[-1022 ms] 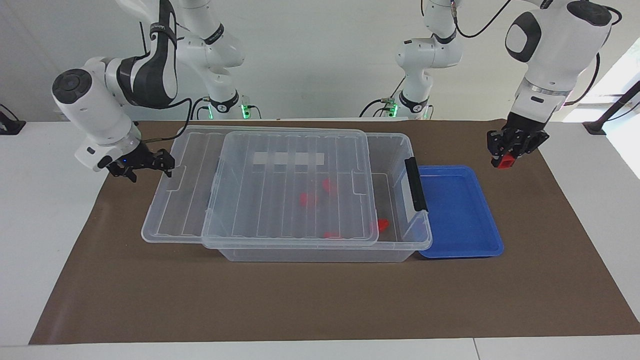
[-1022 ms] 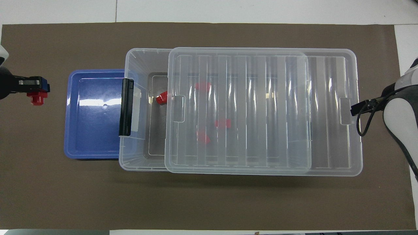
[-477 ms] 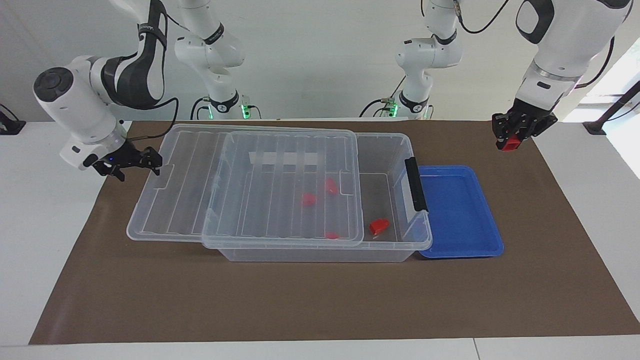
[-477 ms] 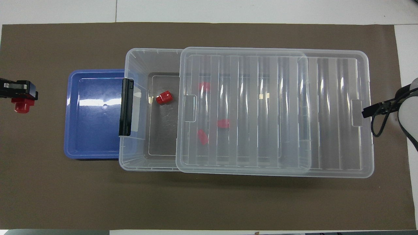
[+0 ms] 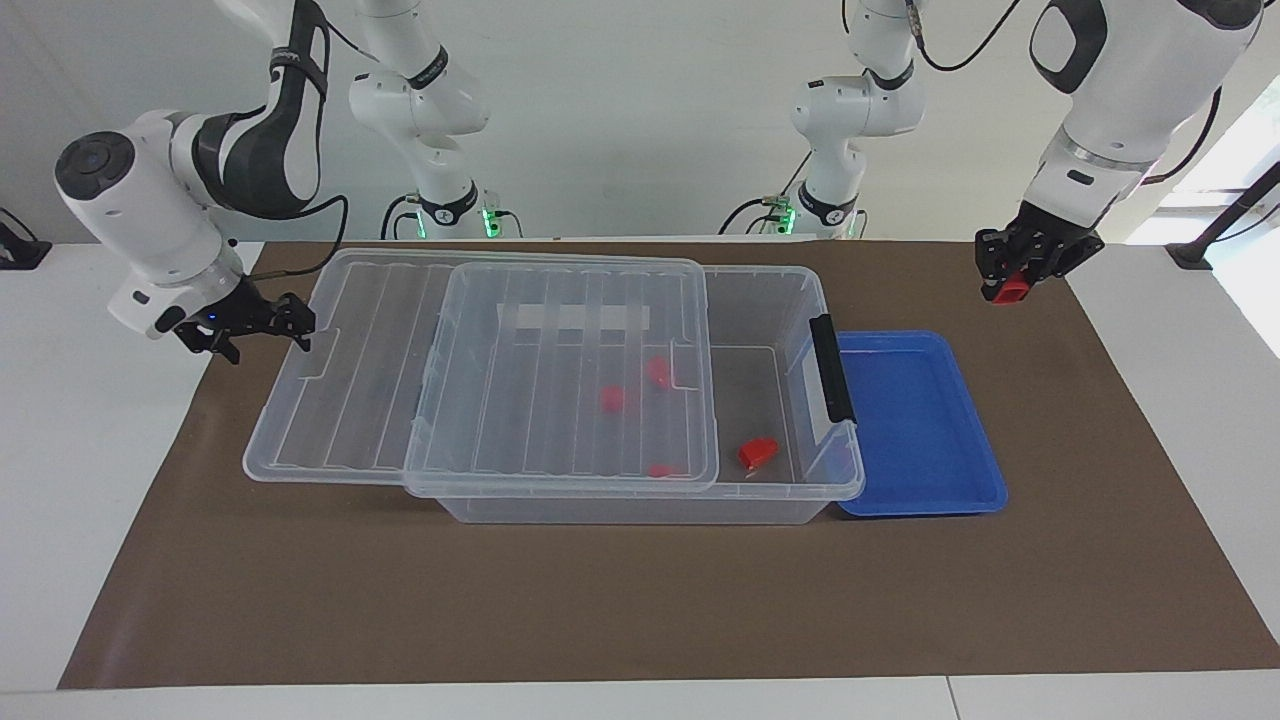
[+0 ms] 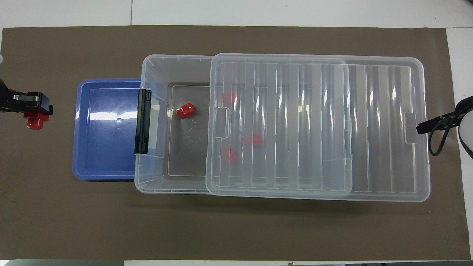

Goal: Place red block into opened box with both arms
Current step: 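Lift the red block with the left gripper toward the box opening, then lower the red block into the box and open the left gripper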

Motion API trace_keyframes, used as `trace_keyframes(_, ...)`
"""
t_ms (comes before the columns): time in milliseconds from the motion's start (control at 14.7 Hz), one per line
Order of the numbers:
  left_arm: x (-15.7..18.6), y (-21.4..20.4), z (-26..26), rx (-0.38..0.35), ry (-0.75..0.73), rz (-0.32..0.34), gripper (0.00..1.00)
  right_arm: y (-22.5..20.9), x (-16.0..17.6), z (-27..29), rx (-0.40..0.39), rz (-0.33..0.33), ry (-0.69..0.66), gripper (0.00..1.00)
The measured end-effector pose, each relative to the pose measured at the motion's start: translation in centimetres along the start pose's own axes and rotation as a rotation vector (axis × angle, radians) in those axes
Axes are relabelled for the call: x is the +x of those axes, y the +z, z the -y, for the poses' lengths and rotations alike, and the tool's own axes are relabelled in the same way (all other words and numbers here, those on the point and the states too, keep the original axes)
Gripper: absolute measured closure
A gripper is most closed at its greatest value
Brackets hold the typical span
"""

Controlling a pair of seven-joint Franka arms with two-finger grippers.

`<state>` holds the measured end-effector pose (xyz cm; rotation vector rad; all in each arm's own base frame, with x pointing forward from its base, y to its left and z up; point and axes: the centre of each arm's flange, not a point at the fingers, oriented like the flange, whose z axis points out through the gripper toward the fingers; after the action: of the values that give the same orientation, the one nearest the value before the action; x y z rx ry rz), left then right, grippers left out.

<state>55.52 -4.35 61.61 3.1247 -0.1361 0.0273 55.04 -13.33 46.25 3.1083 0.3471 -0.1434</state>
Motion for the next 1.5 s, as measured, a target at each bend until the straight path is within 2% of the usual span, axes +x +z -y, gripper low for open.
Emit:
trace_keyframes(341,0.0,0.0,-1.8,-0.008,0.030,0.000,0.65,0.1,-0.7,-1.4,0.001,0.000,-0.027,0.00)
trace_keyframes(545,-0.1,0.3,-6.4,-0.014,0.048,-0.001,0.65,0.1,-1.0,-1.9,0.001,0.000,-0.033,0.00)
trace_keyframes(681,-0.2,1.1,-11.0,-0.021,0.021,-0.028,0.65,0.1,-1.2,-2.3,0.002,0.001,-0.046,0.00)
trace_keyframes(885,-1.0,4.5,-18.0,-0.043,-0.010,-0.073,0.65,0.2,-1.6,-2.9,0.002,0.001,-0.058,0.00)
trace_keyframes(1090,-2.0,8.7,-22.7,-0.063,-0.026,-0.095,0.65,0.2,-1.7,-3.2,0.003,0.001,-0.066,0.00)
trace_keyframes(1498,-3.0,18.0,-27.2,-0.084,-0.036,-0.100,0.65,0.2,-1.7,-3.2,0.002,0.000,-0.083,0.00)
